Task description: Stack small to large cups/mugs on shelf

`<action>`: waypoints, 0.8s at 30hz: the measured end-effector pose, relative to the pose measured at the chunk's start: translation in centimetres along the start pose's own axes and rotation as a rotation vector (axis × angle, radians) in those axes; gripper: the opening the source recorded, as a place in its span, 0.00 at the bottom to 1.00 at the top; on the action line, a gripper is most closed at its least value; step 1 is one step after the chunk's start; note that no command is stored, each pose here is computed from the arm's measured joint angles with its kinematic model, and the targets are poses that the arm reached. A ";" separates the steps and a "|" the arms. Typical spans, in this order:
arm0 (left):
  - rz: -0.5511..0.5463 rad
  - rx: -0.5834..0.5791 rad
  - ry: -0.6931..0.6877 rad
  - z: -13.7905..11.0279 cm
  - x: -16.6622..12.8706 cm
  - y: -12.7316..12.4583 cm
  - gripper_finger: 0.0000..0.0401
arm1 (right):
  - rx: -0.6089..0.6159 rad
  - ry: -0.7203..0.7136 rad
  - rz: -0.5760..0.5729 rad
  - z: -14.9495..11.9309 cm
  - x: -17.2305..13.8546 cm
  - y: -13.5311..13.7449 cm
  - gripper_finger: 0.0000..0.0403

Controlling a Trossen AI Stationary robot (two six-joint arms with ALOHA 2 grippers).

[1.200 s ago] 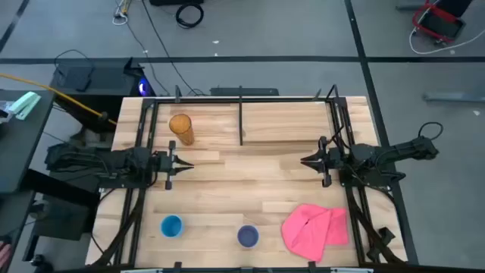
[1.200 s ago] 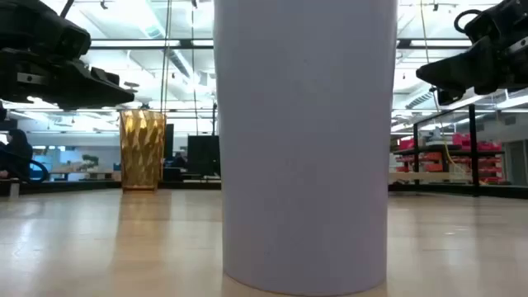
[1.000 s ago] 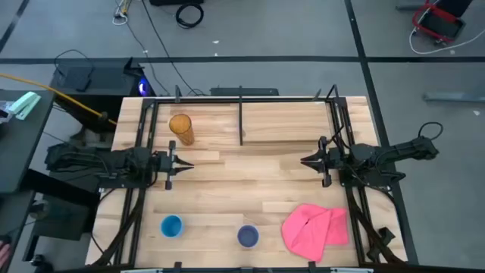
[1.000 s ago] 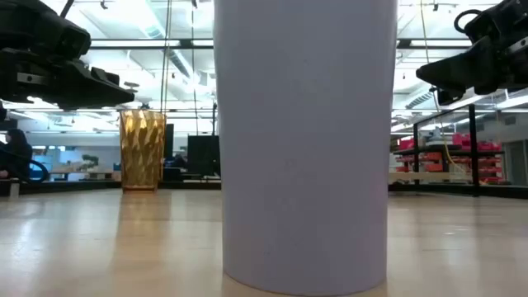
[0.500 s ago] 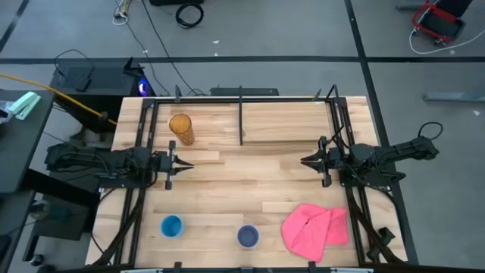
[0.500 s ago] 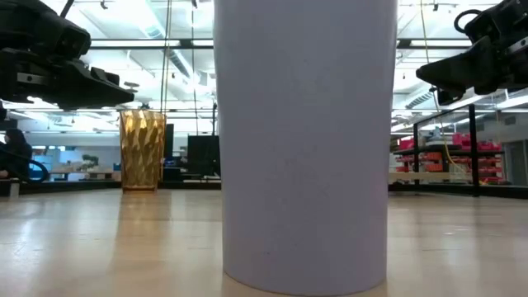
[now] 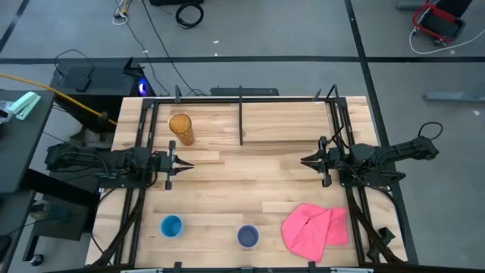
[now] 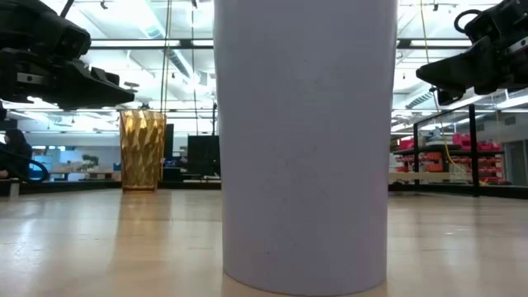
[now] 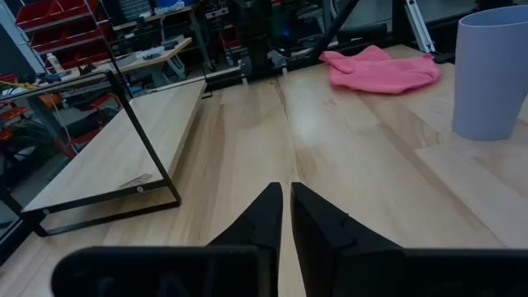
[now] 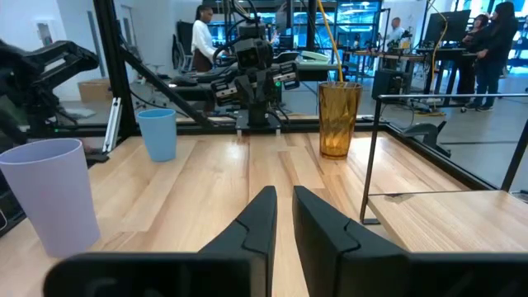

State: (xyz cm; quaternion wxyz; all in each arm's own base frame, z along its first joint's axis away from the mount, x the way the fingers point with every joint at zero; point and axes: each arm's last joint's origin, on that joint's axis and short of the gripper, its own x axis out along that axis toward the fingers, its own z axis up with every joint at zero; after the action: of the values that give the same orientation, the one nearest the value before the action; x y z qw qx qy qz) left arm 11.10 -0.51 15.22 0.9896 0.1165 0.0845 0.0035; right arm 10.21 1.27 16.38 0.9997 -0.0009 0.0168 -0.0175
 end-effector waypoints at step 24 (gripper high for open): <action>0.000 0.000 -0.001 0.0 0.0 0.0 0.08 | 0.000 0.000 0.000 0.0 0.0 0.0 0.12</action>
State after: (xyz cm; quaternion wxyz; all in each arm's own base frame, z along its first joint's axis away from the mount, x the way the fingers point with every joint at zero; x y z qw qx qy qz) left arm 11.10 -0.51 15.23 0.9896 0.1166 0.0841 0.0035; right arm 10.21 1.27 16.39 0.9997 -0.0009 0.0167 -0.0174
